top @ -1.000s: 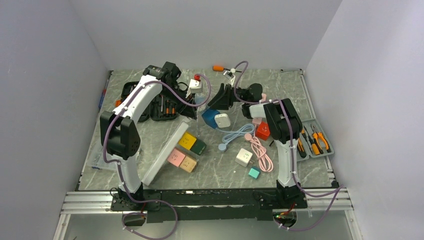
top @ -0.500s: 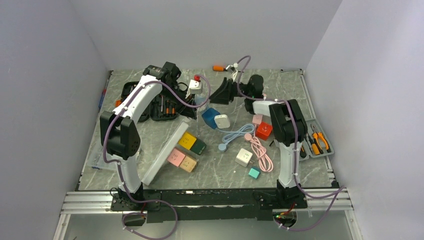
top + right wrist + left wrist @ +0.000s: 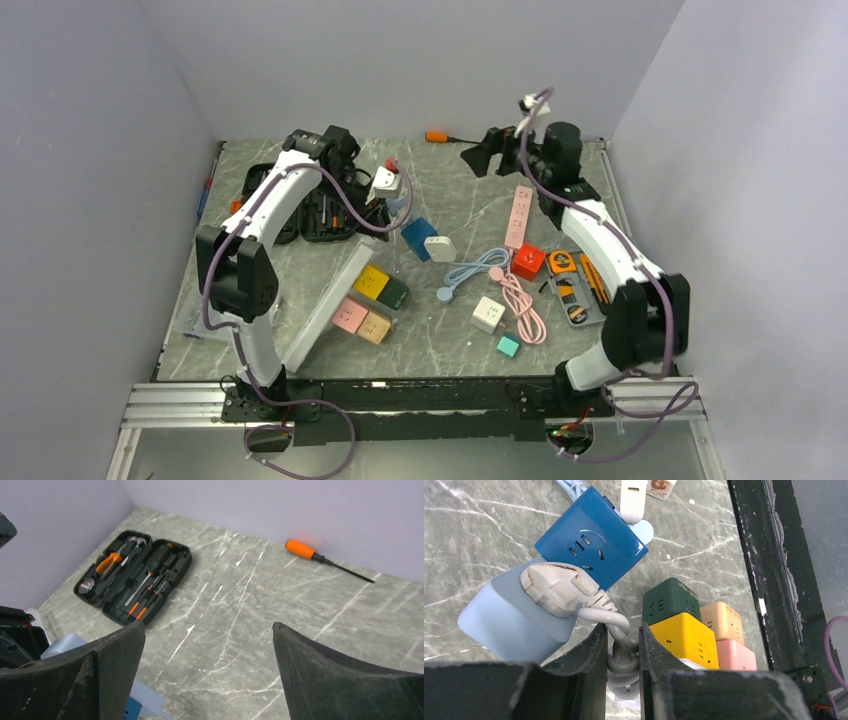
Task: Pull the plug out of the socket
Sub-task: Remove the plug from the socket.
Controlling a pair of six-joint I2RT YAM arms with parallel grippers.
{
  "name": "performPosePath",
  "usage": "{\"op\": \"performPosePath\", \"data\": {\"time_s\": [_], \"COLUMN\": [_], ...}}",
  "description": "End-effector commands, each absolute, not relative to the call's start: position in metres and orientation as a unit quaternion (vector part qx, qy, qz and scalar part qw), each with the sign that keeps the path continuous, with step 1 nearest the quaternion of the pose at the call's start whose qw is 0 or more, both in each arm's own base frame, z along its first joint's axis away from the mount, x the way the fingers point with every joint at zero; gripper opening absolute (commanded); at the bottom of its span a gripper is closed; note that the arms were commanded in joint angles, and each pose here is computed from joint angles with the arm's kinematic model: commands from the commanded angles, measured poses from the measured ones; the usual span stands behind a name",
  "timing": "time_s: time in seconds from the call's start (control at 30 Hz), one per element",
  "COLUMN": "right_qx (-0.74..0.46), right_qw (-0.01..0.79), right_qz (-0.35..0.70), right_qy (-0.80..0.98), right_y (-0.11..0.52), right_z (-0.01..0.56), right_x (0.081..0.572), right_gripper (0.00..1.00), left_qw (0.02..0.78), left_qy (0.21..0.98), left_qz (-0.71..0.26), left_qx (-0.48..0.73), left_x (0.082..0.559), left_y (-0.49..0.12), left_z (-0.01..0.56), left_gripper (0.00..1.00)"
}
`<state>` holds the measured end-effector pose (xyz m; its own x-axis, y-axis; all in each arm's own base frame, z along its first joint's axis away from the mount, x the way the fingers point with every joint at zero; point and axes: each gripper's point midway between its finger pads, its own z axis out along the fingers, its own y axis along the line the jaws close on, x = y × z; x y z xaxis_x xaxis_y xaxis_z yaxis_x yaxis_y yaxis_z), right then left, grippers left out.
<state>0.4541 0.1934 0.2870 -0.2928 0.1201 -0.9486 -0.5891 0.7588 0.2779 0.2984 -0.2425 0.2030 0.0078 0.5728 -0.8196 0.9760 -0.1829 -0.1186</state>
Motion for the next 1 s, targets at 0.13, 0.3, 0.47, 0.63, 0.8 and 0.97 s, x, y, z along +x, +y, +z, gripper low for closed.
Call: {"op": "performPosePath", "data": {"time_s": [0.13,0.3,0.47,0.63,0.8,0.97], "right_qx": [-0.19,-0.293,-0.362,-0.404,-0.429,-0.441], "right_qw": [0.563,0.529,0.483,0.479,0.475,0.477], "right_qz": [0.336,0.369,0.442,0.462,0.491,0.501], "right_qy": [0.731,0.706,0.664,0.627,0.591,0.572], "right_y": [0.193,0.235,0.27,0.289,0.299,0.309], "right_z": [0.293,0.276,0.275,0.272,0.271,0.27], "right_x": [0.42,0.373,0.337,0.307,0.281,0.27], "right_gripper": [0.82,0.77,0.73,0.7,0.69,0.69], "left_qw": [0.347,0.379,0.39,0.384,0.388,0.394], "left_qy": [0.478,0.432,0.411,0.418,0.418,0.414], "left_qz": [-0.373,-0.376,-0.37,-0.381,-0.383,-0.384], "left_qx": [0.716,0.726,0.736,0.73,0.727,0.725], "left_x": [0.256,0.238,0.23,0.233,0.234,0.227], "left_y": [-0.24,-0.241,-0.244,-0.248,-0.25,-0.25], "left_z": [0.287,0.314,0.318,0.319,0.322,0.326], "left_gripper": [0.0,0.0,0.0,0.0,0.0,0.0]}}
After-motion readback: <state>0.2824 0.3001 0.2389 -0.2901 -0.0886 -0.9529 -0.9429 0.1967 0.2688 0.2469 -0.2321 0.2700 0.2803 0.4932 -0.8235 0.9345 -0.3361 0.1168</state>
